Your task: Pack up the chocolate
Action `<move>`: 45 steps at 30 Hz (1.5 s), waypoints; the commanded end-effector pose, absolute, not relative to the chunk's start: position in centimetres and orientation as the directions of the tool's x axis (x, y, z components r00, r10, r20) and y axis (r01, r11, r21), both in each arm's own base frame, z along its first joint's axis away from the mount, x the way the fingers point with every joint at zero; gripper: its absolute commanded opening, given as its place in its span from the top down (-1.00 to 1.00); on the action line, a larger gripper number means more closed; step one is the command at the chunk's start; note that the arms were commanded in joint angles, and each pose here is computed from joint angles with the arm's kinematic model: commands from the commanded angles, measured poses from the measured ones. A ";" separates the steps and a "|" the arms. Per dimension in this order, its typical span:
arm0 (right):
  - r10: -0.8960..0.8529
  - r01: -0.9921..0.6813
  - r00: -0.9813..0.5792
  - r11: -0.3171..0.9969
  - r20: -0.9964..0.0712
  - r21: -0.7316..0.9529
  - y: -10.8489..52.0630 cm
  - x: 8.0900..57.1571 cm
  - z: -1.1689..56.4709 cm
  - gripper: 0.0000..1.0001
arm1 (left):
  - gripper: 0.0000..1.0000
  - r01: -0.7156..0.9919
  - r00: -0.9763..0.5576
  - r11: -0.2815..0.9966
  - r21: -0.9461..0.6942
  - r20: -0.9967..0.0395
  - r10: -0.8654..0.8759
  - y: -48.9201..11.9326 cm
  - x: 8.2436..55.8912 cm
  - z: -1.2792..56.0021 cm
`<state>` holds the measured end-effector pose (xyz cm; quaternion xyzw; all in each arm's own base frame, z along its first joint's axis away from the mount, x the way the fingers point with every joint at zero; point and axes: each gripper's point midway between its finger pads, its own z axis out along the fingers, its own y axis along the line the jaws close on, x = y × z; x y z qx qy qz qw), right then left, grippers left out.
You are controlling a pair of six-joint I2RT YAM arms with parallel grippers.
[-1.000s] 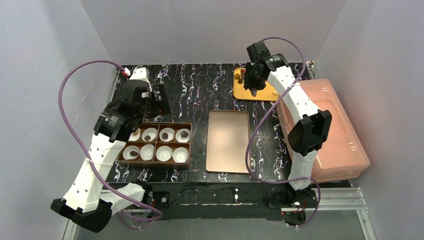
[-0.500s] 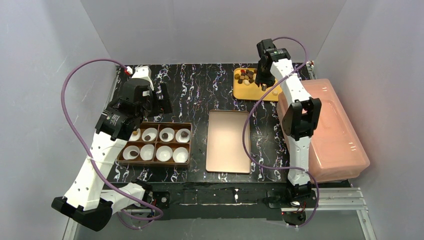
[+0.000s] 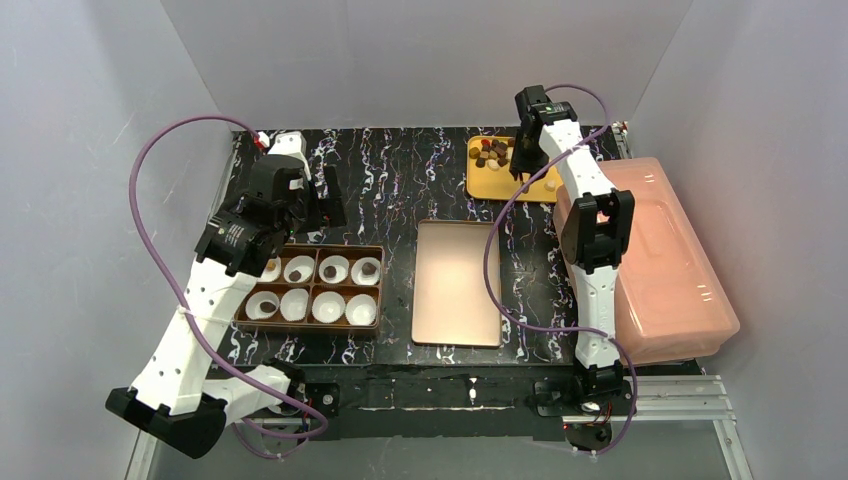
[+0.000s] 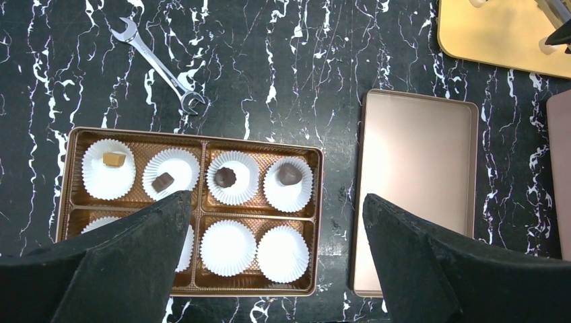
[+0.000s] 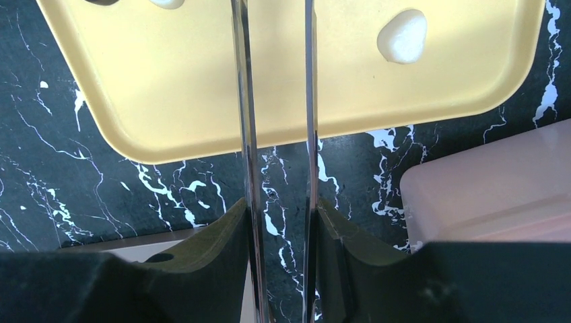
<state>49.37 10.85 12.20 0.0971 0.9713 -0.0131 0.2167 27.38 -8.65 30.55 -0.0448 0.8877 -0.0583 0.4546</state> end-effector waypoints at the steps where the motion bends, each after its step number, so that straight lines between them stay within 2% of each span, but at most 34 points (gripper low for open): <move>1: 0.185 0.179 -0.851 0.982 -0.491 0.061 11.3 50.9 14.4 0.09 | -0.99 -0.023 -0.577 0.991 -0.132 -0.808 -0.121 -8.4 27.1 31.1; 20: 0.212 0.183 -0.816 0.977 -0.538 0.107 11.4 50.1 18.4 0.05 | -0.99 -0.018 -0.586 0.990 -0.140 -0.801 -0.124 -8.7 27.2 31.2; 45: 0.238 0.183 -0.854 0.970 -0.463 0.161 11.3 51.9 13.8 0.05 | -0.99 -0.020 -0.595 0.991 -0.132 -0.795 -0.118 -8.6 27.2 31.1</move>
